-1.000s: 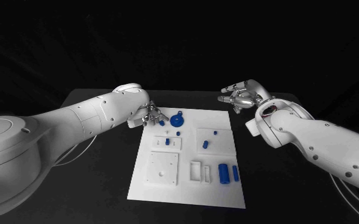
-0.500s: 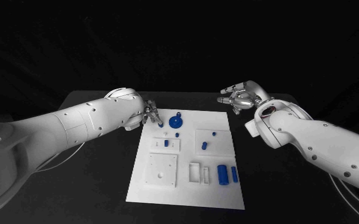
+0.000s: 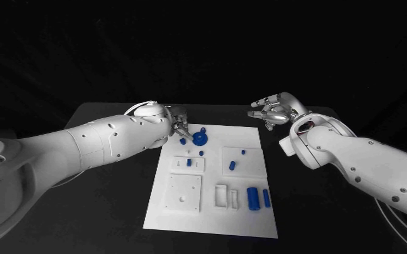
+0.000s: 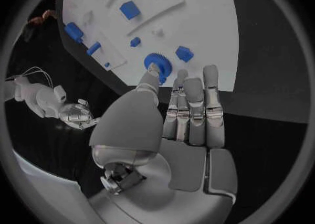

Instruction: Assemble the parts on the task board

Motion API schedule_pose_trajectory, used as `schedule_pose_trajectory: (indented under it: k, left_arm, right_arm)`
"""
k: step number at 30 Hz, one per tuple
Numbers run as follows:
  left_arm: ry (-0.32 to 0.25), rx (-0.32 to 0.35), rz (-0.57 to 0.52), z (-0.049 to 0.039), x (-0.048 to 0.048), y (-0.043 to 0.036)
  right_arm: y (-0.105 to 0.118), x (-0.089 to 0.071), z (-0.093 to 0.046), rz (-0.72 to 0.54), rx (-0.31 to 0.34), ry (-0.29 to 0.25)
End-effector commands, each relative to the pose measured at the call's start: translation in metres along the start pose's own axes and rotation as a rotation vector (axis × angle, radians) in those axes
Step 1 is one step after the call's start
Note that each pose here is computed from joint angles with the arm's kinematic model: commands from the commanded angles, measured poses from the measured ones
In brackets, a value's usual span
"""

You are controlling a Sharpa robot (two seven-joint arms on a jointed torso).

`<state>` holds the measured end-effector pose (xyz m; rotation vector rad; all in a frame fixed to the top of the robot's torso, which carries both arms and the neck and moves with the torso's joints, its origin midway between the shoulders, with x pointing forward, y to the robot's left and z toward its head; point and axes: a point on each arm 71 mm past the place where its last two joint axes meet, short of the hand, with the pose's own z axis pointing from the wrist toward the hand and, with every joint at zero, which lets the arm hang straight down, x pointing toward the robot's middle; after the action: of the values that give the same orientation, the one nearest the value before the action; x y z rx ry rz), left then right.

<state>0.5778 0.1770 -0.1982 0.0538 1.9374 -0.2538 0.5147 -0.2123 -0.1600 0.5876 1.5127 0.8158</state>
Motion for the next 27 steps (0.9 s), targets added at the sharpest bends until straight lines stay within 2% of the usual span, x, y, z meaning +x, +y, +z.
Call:
schedule_pose_trajectory:
  k: [1,10,27]
  left_arm:
    - [0.027,-0.015,0.107,0.0008,0.0034,-0.0018]
    - [0.054,-0.073,0.166,0.0024,0.0102,0.004]
    - [0.03,-0.078,0.169,0.0071,0.0161,0.0061]
  right_arm:
    - [0.001,0.001,0.0,-0.001,-0.007,0.015]
    - [0.0,0.001,0.0,-0.002,-0.006,0.014]
    - [0.001,0.001,-0.001,-0.002,-0.007,0.015]
